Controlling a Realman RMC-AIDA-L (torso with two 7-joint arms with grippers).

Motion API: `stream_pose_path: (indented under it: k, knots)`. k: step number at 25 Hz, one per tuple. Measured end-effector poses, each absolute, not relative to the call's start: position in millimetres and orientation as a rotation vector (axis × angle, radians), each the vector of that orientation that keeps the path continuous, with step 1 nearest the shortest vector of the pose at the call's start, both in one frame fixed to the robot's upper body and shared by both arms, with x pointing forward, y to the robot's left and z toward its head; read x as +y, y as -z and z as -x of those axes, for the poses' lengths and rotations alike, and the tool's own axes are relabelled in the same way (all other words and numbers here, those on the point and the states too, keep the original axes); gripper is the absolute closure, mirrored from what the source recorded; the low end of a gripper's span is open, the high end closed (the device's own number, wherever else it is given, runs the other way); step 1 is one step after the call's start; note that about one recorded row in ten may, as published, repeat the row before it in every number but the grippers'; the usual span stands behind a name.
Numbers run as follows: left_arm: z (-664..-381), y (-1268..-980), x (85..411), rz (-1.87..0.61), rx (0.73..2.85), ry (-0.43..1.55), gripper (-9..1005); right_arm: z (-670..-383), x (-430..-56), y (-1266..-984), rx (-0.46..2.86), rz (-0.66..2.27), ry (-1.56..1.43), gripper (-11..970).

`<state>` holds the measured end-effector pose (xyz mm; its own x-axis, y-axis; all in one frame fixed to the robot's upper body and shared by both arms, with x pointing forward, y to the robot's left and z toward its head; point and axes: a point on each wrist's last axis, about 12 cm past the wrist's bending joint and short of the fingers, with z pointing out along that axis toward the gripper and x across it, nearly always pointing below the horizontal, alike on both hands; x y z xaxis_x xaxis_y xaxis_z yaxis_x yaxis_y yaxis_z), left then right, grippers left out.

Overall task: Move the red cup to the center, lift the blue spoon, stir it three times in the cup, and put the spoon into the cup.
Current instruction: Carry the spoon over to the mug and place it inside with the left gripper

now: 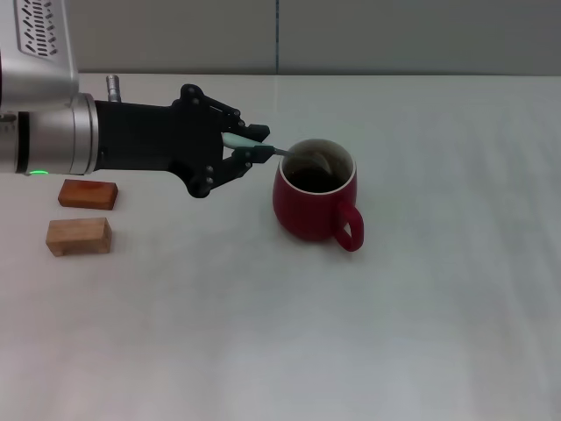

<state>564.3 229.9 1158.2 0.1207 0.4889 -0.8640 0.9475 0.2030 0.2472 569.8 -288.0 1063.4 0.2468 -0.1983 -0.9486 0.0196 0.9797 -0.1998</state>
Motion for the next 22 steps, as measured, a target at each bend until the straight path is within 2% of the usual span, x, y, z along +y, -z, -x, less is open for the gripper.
stream_pose_path:
  k: [22]
  knots:
    - [-580.1, -1175.9, 206.0, -1.620, 1.528, 0.438, 825, -566.7, -287.8, -1061.2, 1.319, 0.152, 0.146, 624]
